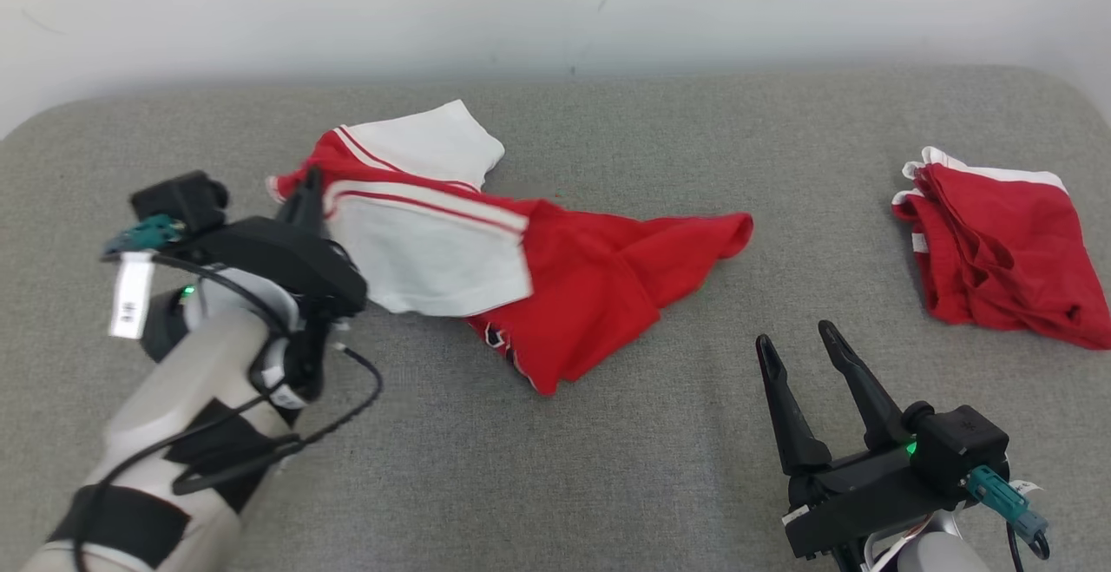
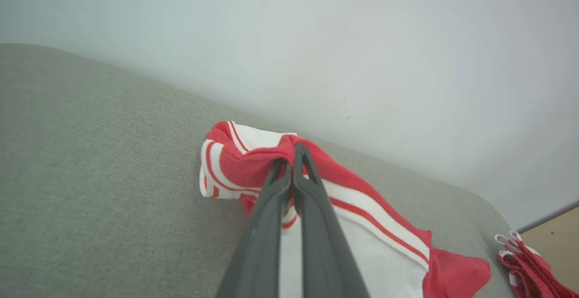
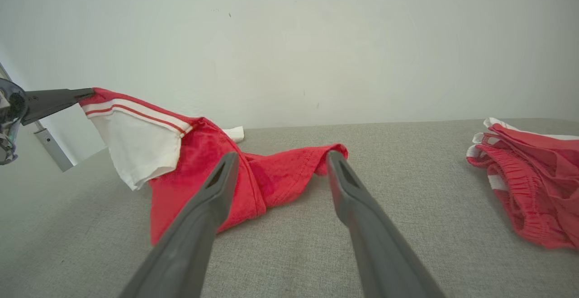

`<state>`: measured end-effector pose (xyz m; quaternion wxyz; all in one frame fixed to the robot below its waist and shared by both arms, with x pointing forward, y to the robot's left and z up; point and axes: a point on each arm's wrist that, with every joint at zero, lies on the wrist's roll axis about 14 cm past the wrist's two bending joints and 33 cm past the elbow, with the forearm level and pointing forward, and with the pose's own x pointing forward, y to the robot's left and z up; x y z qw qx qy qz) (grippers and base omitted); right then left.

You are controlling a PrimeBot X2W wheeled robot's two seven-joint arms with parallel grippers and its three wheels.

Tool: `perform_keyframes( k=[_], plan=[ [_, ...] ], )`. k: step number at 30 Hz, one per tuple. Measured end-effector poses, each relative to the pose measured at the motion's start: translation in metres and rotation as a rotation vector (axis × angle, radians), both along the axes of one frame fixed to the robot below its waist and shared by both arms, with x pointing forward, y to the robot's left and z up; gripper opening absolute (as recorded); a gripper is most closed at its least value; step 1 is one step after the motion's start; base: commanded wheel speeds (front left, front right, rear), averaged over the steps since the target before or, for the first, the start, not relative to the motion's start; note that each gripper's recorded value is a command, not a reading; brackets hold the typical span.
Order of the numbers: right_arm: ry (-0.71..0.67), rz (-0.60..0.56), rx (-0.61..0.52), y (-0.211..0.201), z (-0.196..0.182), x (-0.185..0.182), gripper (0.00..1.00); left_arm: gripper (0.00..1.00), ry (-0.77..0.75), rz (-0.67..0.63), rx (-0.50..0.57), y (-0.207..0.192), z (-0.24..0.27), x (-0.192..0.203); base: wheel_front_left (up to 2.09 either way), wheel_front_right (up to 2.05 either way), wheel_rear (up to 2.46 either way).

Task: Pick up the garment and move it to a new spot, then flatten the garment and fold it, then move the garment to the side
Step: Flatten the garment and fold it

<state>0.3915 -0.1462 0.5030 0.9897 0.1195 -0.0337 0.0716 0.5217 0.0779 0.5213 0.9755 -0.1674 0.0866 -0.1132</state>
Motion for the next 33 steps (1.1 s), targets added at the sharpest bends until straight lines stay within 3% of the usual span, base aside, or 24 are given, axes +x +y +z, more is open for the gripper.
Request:
perform_keyframes(
  k=[11,23,33],
  plan=[
    [0.006,-0.002,0.005,0.000,-0.003,0.001,1.00,0.00,0.039,0.249,0.034,0.092,-0.014,0.000,0.00,0.00,0.00],
    [0.011,-0.001,0.005,0.000,-0.004,0.003,1.00,0.00,0.107,0.460,0.099,0.160,-0.042,-0.022,0.00,0.00,0.00],
    [0.007,-0.004,0.001,-0.001,-0.003,0.001,1.00,0.00,0.146,0.556,0.158,0.183,-0.061,-0.044,0.00,0.00,0.00]
  ],
)
